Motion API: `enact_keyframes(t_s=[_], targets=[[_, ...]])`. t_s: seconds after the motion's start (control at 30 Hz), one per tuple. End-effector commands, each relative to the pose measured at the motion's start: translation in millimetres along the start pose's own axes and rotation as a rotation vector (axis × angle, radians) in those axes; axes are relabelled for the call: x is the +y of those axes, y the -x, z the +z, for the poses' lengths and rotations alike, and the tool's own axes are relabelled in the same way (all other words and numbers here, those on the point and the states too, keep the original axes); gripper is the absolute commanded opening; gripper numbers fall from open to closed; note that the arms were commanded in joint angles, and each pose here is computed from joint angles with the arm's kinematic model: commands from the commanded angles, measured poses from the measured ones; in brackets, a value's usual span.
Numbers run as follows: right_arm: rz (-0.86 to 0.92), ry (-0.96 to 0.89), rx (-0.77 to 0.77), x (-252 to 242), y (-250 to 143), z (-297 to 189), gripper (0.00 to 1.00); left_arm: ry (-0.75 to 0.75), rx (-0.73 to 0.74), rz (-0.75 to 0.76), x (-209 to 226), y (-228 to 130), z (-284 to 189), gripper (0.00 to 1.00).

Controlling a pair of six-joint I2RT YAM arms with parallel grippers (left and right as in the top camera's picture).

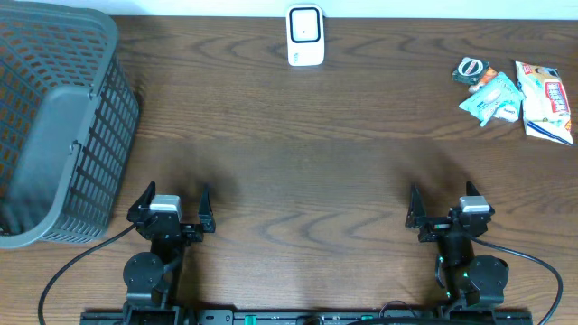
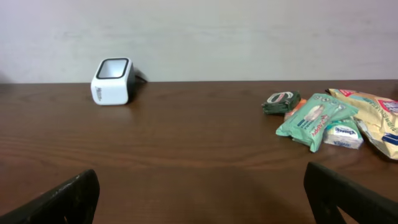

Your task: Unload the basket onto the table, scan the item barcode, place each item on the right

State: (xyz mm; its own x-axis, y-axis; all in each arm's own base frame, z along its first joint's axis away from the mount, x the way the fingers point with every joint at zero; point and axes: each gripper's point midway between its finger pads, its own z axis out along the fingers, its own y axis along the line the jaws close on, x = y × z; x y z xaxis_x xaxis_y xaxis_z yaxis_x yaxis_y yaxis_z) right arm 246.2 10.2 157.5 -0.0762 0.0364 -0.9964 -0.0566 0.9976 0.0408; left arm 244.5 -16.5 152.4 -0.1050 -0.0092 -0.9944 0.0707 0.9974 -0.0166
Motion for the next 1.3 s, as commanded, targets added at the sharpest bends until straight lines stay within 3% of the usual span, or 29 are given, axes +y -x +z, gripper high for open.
enact_keyframes(t_s=[0.0,1.27], targets=[[0.031,-0.045,0.002,-7.9,-1.4,-0.4,0.99,-0.004,0.048,-0.008,-0.7,-15.1,0.5,0.98],[0.016,-0.051,-0.002,-10.4,-0.3,-0.6,0.99,-0.003,0.048,-0.008,-0.7,-15.1,0.5,0.98]])
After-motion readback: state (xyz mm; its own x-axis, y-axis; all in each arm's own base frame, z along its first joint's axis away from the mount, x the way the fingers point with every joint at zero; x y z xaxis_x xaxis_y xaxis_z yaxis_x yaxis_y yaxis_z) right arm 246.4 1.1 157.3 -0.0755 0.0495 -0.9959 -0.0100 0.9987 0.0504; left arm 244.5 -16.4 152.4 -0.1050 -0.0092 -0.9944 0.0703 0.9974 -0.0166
